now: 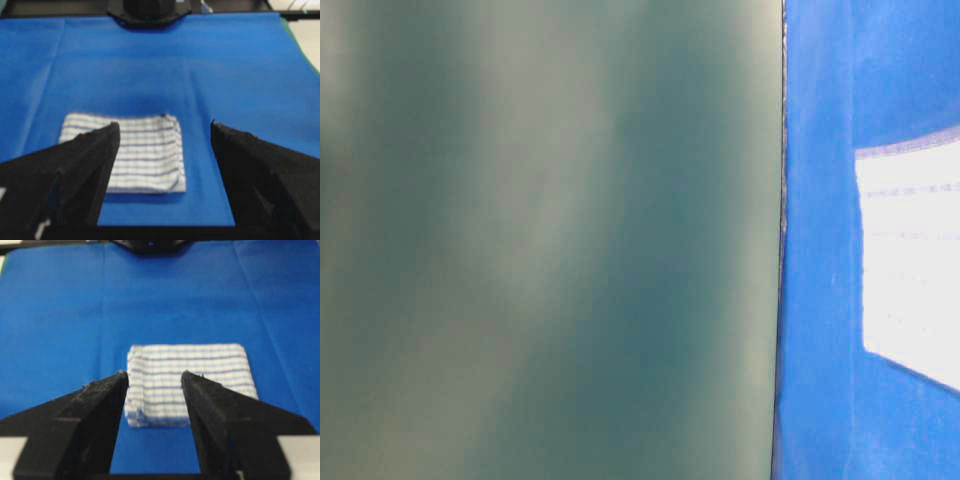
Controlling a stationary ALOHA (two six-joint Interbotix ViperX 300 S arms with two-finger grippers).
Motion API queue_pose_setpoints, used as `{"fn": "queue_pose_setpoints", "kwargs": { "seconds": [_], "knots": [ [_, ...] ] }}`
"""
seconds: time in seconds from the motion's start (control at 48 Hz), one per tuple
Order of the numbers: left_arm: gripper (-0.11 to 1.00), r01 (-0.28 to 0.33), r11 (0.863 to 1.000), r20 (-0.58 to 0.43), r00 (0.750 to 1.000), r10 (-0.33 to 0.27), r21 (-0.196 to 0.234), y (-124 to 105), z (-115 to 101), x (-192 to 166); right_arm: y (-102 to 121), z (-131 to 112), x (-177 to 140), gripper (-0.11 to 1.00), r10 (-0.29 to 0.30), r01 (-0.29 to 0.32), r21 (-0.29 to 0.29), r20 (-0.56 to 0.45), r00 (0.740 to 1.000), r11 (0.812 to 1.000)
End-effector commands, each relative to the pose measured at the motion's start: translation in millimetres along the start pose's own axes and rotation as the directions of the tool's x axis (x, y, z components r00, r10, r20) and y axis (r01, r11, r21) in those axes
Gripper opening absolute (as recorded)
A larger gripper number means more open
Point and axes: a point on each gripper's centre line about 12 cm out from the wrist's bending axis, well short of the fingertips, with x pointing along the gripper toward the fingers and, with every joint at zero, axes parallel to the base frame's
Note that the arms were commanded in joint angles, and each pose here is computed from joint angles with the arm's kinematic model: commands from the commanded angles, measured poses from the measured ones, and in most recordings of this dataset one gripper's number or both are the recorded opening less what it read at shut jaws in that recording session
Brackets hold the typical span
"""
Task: Fold the blue towel.
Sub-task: 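Open both grippers and withdraw them sideways from the folded towel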
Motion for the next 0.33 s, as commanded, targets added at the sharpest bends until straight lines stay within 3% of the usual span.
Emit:
{"fn": "queue_pose_setpoints", "kwargs": {
  "seconds": [0.0, 0.312],
  "knots": [
    [0.67, -0.007, 1.0, 0.021, 1.0, 0.007, 0.004, 1.0, -1.6, -5.4, -0.3, -6.8, -3.0, 0.54, 0.003, -0.003, -0.004, 0.018, 1.0, 1.0],
    [0.67, -0.008, 1.0, -0.008, 1.0, 0.008, -0.012, 0.5, -37.2, -12.9, -1.8, -46.6, -2.1, 0.54, 0.011, -0.011, 0.003, 0.013, 1.0, 1.0]
  ]
}}
